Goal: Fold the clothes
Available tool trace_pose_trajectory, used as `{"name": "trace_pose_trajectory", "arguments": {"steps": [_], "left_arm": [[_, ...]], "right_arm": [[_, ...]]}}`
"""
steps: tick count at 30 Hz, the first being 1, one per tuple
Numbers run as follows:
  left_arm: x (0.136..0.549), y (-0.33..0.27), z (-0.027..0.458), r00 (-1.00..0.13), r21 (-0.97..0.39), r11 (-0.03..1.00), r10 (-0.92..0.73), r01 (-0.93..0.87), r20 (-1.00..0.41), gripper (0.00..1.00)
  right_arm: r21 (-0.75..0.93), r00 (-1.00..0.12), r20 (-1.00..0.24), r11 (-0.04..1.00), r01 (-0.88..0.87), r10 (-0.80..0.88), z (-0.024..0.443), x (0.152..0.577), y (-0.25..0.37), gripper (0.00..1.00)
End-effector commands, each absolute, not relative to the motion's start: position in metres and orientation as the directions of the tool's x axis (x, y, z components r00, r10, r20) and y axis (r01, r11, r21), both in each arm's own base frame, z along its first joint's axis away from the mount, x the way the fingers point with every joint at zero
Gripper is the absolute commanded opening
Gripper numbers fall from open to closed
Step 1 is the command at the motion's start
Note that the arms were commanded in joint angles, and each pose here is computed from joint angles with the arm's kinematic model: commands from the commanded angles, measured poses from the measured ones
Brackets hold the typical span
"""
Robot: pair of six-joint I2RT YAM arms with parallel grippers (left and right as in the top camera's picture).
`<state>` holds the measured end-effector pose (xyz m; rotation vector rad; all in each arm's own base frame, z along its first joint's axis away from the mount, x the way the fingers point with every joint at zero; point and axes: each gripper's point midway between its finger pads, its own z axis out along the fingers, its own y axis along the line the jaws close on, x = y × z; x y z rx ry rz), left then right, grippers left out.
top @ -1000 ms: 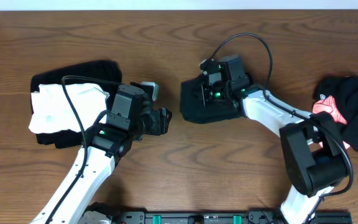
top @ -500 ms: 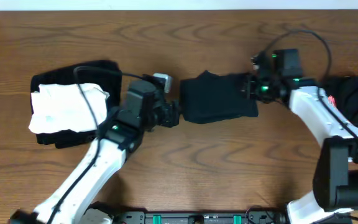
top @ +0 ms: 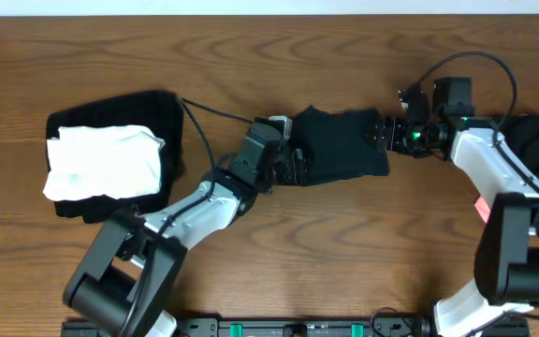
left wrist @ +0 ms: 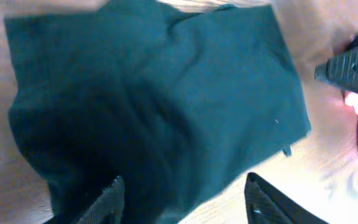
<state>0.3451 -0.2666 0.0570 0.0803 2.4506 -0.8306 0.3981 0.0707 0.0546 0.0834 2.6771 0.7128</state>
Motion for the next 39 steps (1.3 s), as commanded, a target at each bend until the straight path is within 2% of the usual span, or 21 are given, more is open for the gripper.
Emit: {"name": "trace_pose_trajectory", "arguments": {"steps": [1,9,14,18,20,24,25,29,35,39], "left_arm": [[0.35,-0.265,0.046,-0.87,-0.606,0.793,-0.256,0.06,-0.421,0.6],[0.36,-0.263,0.048,-0.843,-0.657,0.752,-0.392,-0.064,-0.367,0.6],[0.358,-0.261,0.039,-0.851,-0.647,0.758,-0.393,-0.084,-0.349,0.59],[0.351,-0.257,0.025,-0.866,-0.621,0.774,-0.389,-0.122,-0.315,0.59],[0.348,-0.255,0.021,-0.871,-0.61,0.781,-0.384,-0.131,-0.306,0.59],[0.347,-0.254,0.02,-0.874,-0.605,0.786,-0.377,-0.127,-0.306,0.59],[0.347,-0.254,0.02,-0.875,-0.604,0.787,-0.377,-0.128,-0.306,0.59],[0.345,-0.253,0.018,-0.877,-0.598,0.79,-0.374,-0.133,-0.3,0.59],[0.343,-0.254,0.017,-0.882,-0.598,0.79,-0.371,-0.135,-0.291,0.59],[0.341,-0.256,0.018,-0.889,-0.607,0.784,-0.363,-0.13,-0.279,0.59]], "right_arm": [[0.483,-0.939,-0.308,0.876,-0.014,0.155,0.032,0.402,0.06,0.76],[0.567,-0.947,-0.273,0.824,-0.015,0.171,0.011,0.406,0.068,0.74],[0.637,-0.957,-0.248,0.769,-0.046,0.148,0.007,0.403,0.088,0.5],[0.63,-0.957,-0.266,0.772,-0.083,0.113,0.006,0.402,0.092,0.45],[0.629,-0.957,-0.266,0.773,-0.08,0.117,0.006,0.402,0.091,0.33],[0.628,-0.953,-0.272,0.775,-0.067,0.138,0.012,0.404,0.082,0.04],[0.627,-0.95,-0.276,0.777,-0.064,0.144,0.017,0.404,0.08,0.02],[0.549,-0.938,-0.306,0.835,-0.036,0.161,0.038,0.401,0.061,0.01],[0.218,-0.916,-0.385,0.976,0.028,0.112,0.068,0.389,0.022,0.01],[0.094,-0.891,-0.446,0.995,0.042,0.08,0.091,0.388,0.012,0.01]]}}
